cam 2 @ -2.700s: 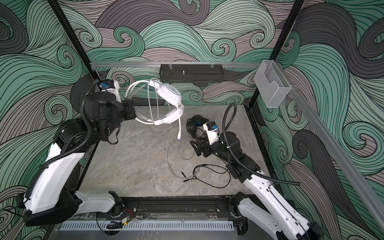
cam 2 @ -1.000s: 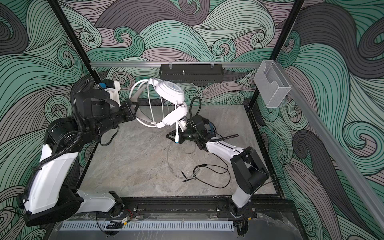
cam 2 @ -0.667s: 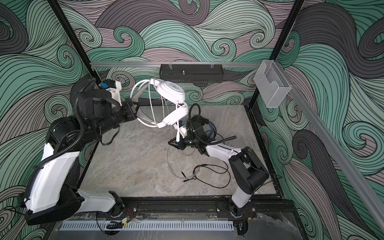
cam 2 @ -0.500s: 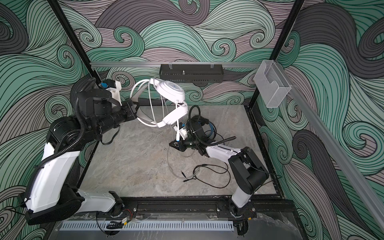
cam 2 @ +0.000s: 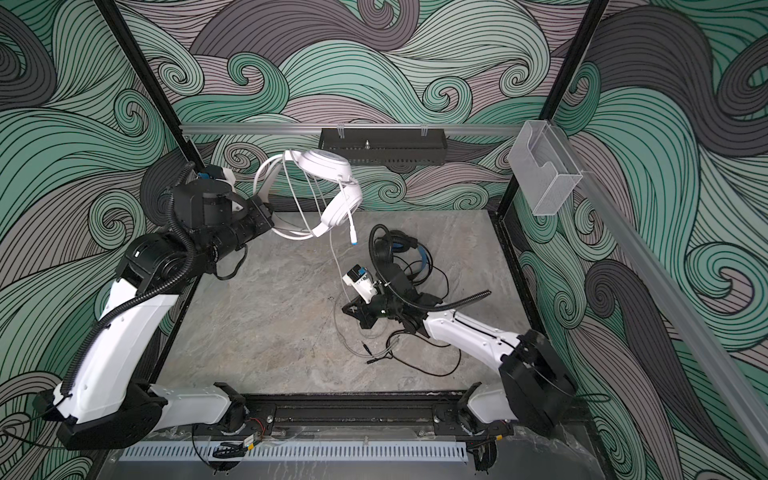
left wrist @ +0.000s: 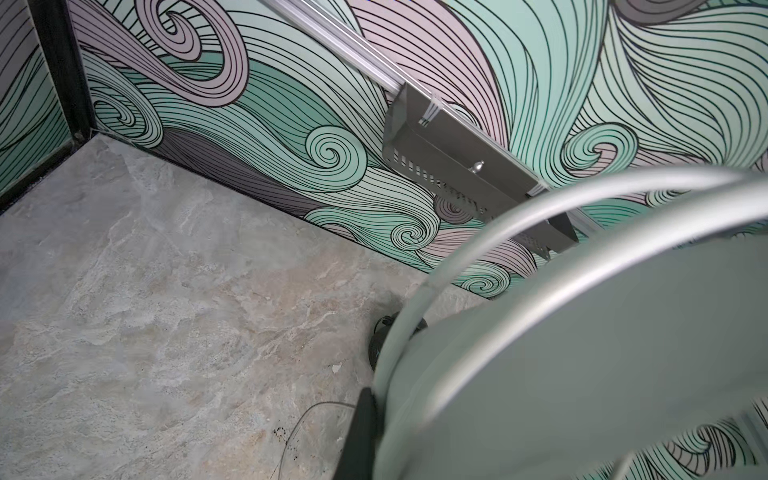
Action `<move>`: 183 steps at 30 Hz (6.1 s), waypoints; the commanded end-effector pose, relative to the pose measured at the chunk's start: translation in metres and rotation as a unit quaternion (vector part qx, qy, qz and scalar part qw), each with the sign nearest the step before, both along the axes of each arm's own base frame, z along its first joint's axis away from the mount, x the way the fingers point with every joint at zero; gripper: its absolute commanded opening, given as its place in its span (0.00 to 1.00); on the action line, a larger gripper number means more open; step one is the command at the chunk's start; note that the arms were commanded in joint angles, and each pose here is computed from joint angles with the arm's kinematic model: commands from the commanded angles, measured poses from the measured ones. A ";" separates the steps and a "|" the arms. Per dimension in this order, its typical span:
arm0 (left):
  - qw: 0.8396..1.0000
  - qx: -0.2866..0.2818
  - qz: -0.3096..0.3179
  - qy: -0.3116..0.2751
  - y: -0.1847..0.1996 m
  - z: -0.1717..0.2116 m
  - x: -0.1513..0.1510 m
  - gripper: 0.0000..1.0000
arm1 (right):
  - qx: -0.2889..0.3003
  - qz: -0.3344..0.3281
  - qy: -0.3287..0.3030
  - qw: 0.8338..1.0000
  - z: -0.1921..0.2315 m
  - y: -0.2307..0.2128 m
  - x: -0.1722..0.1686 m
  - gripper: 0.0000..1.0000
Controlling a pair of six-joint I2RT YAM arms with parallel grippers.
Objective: Wrap the headphones
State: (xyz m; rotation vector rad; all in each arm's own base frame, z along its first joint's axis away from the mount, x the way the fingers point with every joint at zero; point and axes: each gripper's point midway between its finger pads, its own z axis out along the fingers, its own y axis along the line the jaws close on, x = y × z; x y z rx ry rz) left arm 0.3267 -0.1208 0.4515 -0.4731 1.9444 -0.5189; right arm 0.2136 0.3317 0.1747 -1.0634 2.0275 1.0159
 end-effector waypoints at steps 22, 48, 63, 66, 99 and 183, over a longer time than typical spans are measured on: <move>0.957 0.262 0.102 -0.072 0.009 -0.035 0.062 0.00 | -0.200 0.043 -0.236 0.950 0.115 -0.026 -0.065 0.00; 0.839 0.459 -0.275 -0.100 -0.057 -0.089 -0.024 0.00 | -0.315 -0.113 -0.449 0.828 0.247 -0.064 0.040 0.00; 0.853 0.368 -0.347 -0.131 -0.075 -0.067 -0.060 0.00 | -0.243 -0.157 -0.383 0.877 0.227 -0.088 0.063 0.03; 0.860 0.338 -0.356 -0.142 -0.080 -0.055 -0.066 0.00 | -0.209 -0.151 -0.379 0.889 0.219 -0.085 0.061 0.07; 0.868 0.081 -0.395 -0.289 -0.108 0.122 -0.115 0.00 | 0.133 -0.186 -0.142 0.963 0.158 -0.057 0.102 0.16; 0.878 0.445 0.091 -0.148 -0.011 0.008 0.054 0.00 | -0.215 -0.059 -0.321 0.920 0.219 -0.051 -0.032 0.00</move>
